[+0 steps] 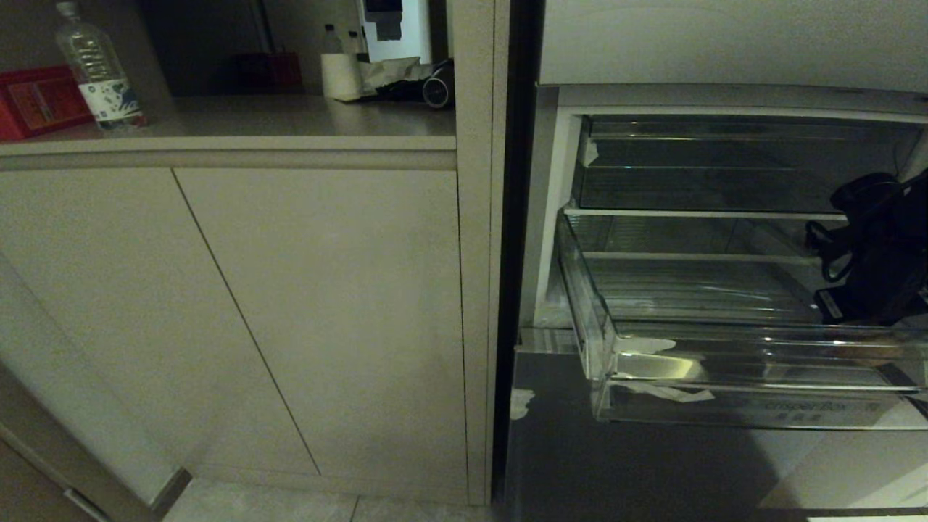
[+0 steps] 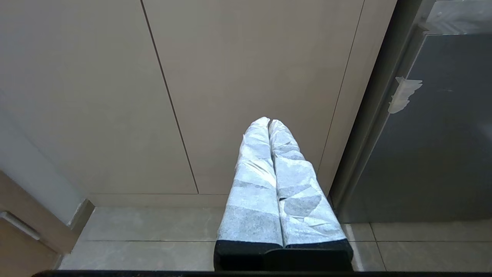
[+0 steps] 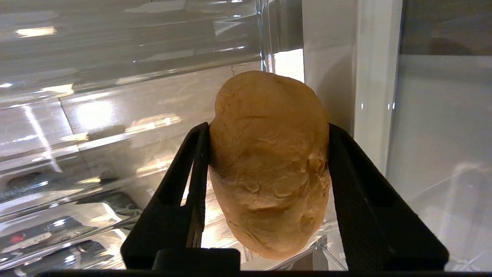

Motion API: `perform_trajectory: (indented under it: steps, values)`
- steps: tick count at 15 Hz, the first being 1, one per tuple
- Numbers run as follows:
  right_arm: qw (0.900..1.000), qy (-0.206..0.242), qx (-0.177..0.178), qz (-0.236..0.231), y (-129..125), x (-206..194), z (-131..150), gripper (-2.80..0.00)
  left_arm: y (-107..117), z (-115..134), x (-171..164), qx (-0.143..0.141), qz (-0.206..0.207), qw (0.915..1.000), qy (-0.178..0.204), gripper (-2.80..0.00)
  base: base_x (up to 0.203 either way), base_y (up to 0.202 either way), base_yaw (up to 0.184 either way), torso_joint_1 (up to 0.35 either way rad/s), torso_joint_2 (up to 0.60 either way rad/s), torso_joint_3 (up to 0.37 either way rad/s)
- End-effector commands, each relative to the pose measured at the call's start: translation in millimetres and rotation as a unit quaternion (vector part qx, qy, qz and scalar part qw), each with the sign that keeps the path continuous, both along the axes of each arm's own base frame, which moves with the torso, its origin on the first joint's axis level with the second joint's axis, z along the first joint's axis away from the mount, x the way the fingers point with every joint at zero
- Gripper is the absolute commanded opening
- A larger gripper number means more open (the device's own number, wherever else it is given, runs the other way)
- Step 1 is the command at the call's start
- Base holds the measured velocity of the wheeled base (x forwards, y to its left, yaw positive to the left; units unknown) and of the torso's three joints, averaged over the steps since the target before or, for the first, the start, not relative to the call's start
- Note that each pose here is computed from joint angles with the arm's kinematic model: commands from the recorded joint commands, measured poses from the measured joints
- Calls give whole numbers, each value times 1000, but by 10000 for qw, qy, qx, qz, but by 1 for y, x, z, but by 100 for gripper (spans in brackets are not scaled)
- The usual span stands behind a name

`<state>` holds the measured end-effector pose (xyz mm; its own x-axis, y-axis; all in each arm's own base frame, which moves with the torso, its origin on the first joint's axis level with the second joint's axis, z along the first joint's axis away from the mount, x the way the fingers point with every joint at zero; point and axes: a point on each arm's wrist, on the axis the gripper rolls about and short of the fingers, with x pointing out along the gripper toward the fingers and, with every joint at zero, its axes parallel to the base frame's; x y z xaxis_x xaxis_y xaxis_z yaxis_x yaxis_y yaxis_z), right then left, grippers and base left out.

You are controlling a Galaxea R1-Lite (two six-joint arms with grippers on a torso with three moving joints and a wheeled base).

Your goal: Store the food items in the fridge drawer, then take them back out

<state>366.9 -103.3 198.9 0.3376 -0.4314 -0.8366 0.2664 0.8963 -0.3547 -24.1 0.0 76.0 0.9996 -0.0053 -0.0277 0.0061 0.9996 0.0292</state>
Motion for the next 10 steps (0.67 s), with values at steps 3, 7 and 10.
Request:
perform_trajectory:
  steps: [3,7,10]
  values:
    - [9997,-219,-37,139,11,0,13,-280,0,0,0,-1,3,10000,7,-280,0,0,0,0,0,0]
    - [9988,-469,-70,147,13,-7,29,-280,0,0,0,-1,4,10000,7,-280,0,0,0,0,0,0]
    - [9974,-696,-74,159,15,-16,44,-280,0,0,0,6,-4,10000,7,-280,0,0,0,0,0,0]
